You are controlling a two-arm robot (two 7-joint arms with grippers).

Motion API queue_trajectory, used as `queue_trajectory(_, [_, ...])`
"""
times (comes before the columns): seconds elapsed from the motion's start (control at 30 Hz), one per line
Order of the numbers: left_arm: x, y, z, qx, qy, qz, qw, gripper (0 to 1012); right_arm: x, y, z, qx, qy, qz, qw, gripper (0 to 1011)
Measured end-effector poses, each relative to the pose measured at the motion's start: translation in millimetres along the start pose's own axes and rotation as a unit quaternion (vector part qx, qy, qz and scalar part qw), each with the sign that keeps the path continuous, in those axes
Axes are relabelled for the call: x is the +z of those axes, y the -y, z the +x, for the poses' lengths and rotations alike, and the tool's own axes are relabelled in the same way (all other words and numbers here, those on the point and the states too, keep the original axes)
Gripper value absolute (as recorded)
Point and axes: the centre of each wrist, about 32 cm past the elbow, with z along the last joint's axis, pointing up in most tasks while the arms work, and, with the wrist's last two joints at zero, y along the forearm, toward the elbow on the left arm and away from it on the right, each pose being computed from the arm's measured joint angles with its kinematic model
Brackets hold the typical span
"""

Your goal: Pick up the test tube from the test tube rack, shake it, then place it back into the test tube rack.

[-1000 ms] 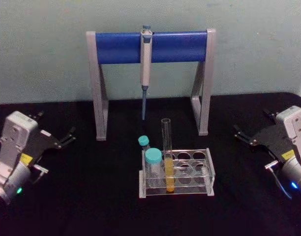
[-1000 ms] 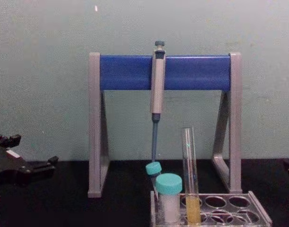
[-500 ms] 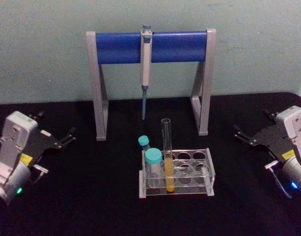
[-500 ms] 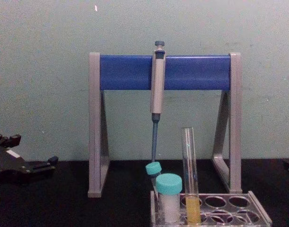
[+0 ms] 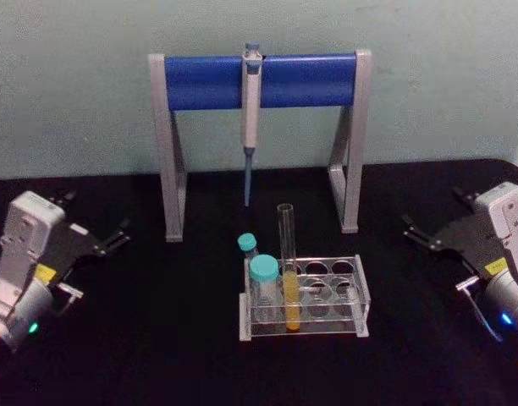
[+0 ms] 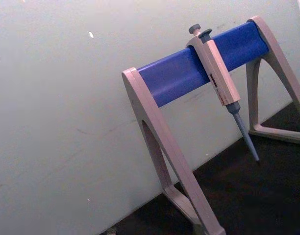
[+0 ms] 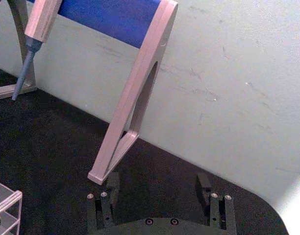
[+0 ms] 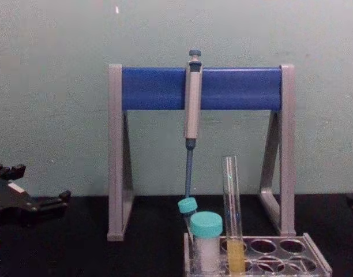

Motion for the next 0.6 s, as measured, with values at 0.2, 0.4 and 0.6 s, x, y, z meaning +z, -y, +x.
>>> queue_trajectory(0.2, [0.0, 0.0, 0.0, 0.000, 0.000, 0.000, 1.0000, 1001, 0.0, 0.0, 0.0, 0.000, 0.000, 0.000, 1.0000, 1000])
queue_trajectory(0.4, [0.0, 0.0, -0.1, 0.000, 0.000, 0.000, 1.0000, 1001, 0.0, 0.0, 0.0, 0.000, 0.000, 0.000, 1.0000, 1000])
queue_trajectory(0.6, [0.0, 0.0, 0.0, 0.000, 0.000, 0.000, 1.0000, 1001, 0.0, 0.0, 0.0, 0.000, 0.000, 0.000, 1.0000, 1000])
